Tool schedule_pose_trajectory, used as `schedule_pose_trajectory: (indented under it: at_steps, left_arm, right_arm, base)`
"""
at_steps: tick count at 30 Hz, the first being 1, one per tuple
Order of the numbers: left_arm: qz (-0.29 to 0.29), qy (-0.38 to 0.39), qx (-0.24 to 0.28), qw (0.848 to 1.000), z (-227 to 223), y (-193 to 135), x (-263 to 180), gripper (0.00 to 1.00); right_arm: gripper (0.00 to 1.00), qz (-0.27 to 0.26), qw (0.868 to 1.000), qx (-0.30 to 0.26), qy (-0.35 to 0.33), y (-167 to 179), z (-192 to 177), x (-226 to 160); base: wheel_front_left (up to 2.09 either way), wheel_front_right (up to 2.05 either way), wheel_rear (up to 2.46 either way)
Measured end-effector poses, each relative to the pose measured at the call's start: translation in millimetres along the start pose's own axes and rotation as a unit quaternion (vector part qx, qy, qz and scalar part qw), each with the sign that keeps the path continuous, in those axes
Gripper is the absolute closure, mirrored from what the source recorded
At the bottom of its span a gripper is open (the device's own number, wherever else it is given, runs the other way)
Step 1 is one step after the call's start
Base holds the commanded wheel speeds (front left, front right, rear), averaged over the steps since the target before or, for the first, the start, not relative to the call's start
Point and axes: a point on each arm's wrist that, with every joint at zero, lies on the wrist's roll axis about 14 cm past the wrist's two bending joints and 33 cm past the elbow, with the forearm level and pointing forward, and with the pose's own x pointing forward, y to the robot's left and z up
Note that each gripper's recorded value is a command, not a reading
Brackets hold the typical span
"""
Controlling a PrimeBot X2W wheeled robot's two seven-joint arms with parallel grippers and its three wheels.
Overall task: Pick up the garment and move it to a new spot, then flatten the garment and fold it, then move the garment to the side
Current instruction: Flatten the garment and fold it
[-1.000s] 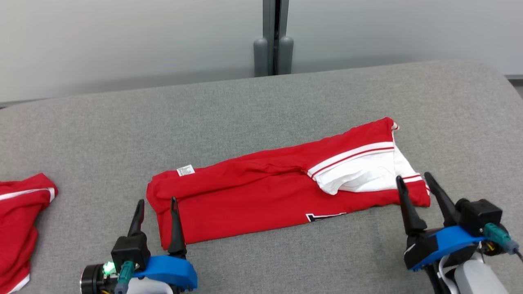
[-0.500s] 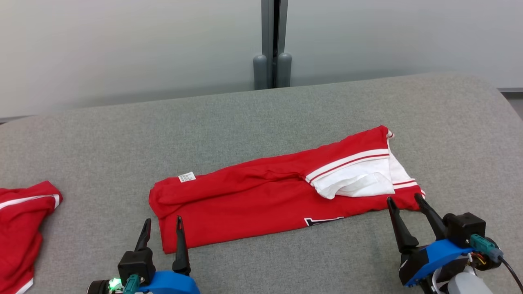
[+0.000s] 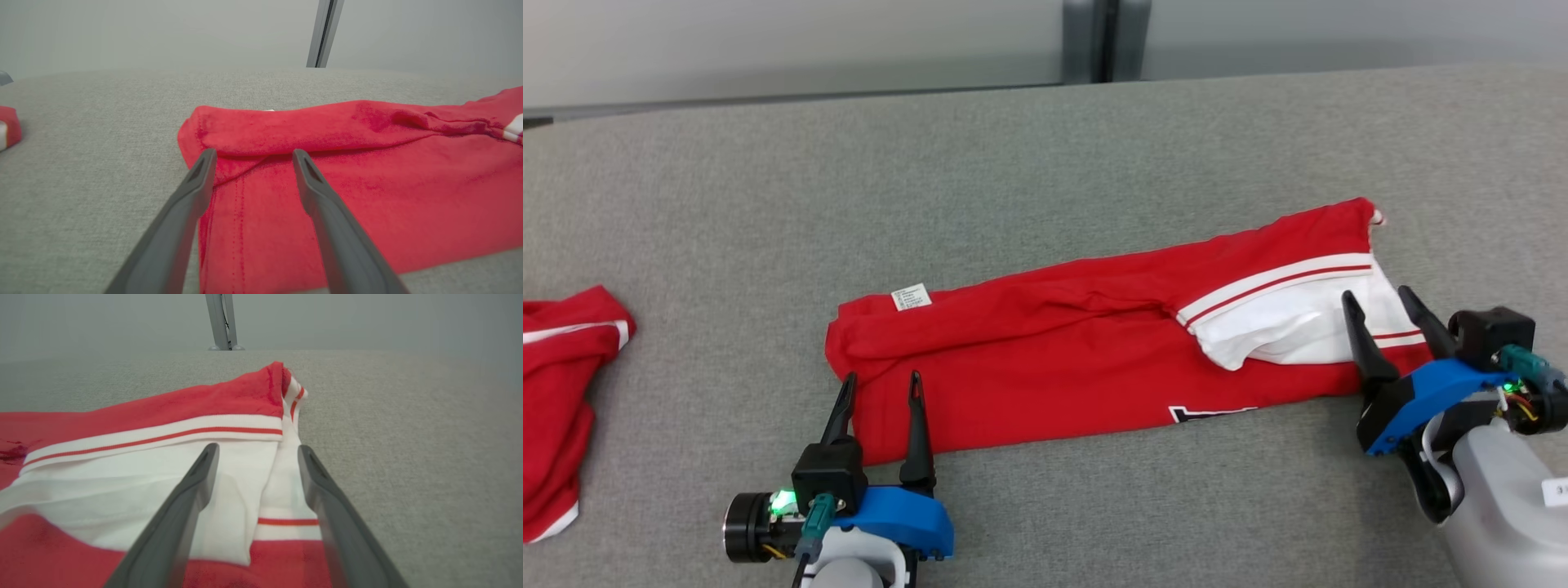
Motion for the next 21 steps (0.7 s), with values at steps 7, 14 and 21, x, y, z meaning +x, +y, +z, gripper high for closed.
schedule_pose_trajectory:
  at_steps: [7, 14, 21]
  left_arm:
    - [0.019, 0.016, -0.003, 1.0, -11, 10, 4, 0.0]
    - [0.026, 0.021, -0.003, 0.999, -15, 13, 7, 0.0]
    - [0.019, 0.015, -0.001, 1.0, -11, 9, 15, 0.0]
  right_arm:
    - [0.0, -0.025, 0.998, 0.005, 0.06, -19, -31, 18]
    - [0.61, -0.018, 0.996, 0.027, 0.079, -9, -46, 22]
    - [1.0, -0.006, 0.995, 0.07, 0.072, -1, -42, 23]
  base:
    - [0.0, 0.0, 0.0]
    - [0.0, 0.0, 0.0]
    - [0.0, 0.0, 0.0]
